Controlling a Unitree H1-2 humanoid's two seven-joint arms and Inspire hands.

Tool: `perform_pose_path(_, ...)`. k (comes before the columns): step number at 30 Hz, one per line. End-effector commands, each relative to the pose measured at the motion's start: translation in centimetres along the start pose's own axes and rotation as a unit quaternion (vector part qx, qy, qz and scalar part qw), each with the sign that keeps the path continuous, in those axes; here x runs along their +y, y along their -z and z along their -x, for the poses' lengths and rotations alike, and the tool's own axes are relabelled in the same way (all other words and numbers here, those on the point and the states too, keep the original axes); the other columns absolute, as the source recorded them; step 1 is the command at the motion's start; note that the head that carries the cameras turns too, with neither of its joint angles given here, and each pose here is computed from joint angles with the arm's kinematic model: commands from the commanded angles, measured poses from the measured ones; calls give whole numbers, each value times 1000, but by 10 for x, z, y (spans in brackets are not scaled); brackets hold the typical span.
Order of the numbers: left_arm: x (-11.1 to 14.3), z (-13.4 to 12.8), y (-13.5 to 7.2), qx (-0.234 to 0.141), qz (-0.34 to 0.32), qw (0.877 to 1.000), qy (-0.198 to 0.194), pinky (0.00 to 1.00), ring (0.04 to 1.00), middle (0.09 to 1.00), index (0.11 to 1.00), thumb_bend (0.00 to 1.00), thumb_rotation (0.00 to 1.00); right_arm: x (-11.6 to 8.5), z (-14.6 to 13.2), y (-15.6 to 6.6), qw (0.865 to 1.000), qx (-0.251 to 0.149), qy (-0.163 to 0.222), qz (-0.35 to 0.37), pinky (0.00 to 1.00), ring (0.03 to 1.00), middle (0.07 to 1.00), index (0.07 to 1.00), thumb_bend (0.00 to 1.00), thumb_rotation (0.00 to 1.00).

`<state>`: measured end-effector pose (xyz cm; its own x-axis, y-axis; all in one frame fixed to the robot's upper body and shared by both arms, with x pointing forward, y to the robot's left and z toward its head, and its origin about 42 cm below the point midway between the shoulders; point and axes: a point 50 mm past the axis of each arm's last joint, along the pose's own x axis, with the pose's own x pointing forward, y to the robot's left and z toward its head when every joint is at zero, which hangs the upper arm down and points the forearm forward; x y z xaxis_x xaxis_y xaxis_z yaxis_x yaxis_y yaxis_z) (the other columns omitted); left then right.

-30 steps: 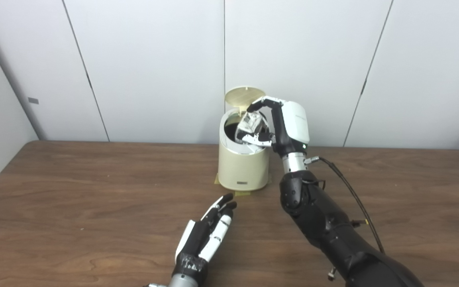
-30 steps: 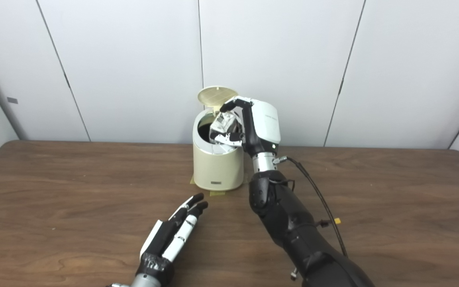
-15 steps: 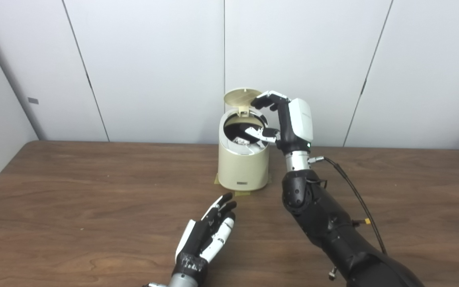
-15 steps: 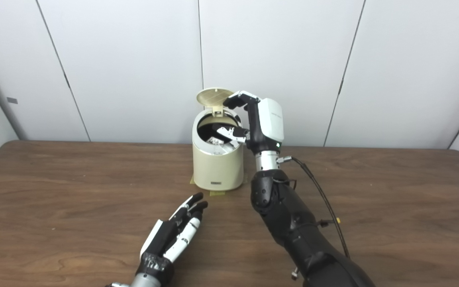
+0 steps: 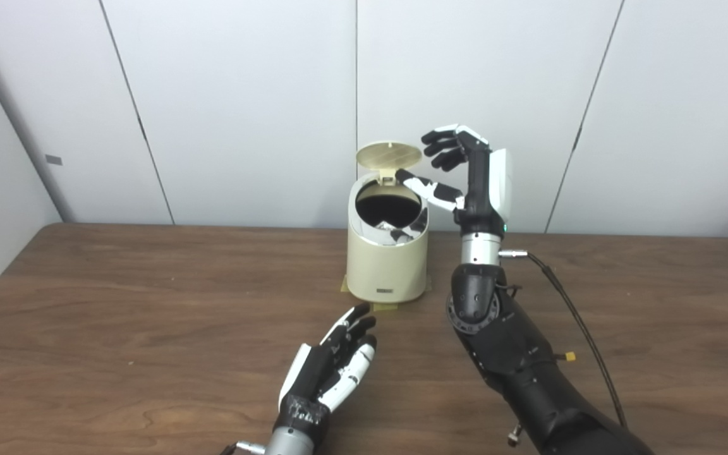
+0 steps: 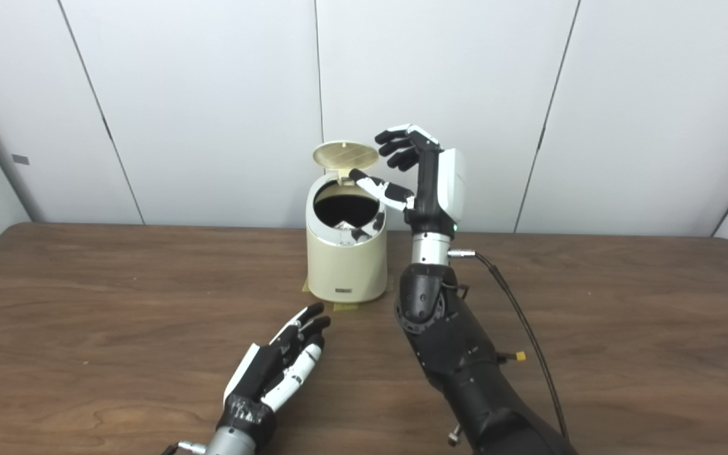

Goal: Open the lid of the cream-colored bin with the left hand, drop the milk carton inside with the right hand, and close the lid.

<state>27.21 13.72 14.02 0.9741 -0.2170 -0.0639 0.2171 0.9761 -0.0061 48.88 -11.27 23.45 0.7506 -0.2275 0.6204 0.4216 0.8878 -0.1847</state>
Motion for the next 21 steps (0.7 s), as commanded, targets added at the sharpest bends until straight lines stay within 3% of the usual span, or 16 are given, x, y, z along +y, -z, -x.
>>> perform_pose_path(1, 0, -10, -9, -14, 1, 1000, 8, 1000, 969, 906, 932, 251, 506, -3, -14, -17, 1000, 6, 24, -19, 230, 331, 457, 528, 516, 0)
perform_pose_path(4, 3, -13, -11, -16, 7, 1000, 6, 1000, 976, 909, 937, 259, 543, -15, -3, -14, 997, 57, 44, -33, 156, 234, 446, 510, 528, 0)
perform_pose_path(7, 6, -16, -13, -17, 16, 1000, 0, 1000, 979, 914, 942, 244, 561, -30, 8, -8, 992, 100, 59, -43, 176, 257, 480, 487, 531, 0)
perform_pose_path(12, 14, -19, -17, -23, 33, 999, -14, 990, 953, 917, 948, 225, 553, -54, 27, 1, 987, 133, 60, -60, 96, 161, 451, 498, 530, 0)
perform_pose_path(15, 21, -20, -19, -30, 42, 998, -25, 986, 953, 923, 944, 248, 583, -66, 33, 2, 982, 146, 51, -104, 208, 277, 420, 509, 528, 0)
perform_pose_path(16, 24, -21, -20, -35, 46, 998, -30, 983, 952, 923, 941, 258, 608, -71, 36, 2, 980, 151, 43, -118, 339, 379, 441, 509, 529, 1)
perform_pose_path(18, 28, -22, -22, -41, 50, 997, -38, 976, 946, 919, 934, 278, 623, -79, 40, 1, 978, 159, 27, -133, 438, 461, 465, 499, 530, 4)
perform_pose_path(20, 34, -23, -24, -50, 51, 996, -45, 970, 944, 917, 935, 294, 625, -89, 43, 1, 978, 163, -12, -133, 492, 525, 484, 492, 524, 9)
perform_pose_path(21, 37, -23, -26, -55, 52, 996, -47, 977, 949, 920, 943, 292, 637, -96, 44, 1, 975, 166, -39, -141, 506, 551, 532, 493, 511, 83)
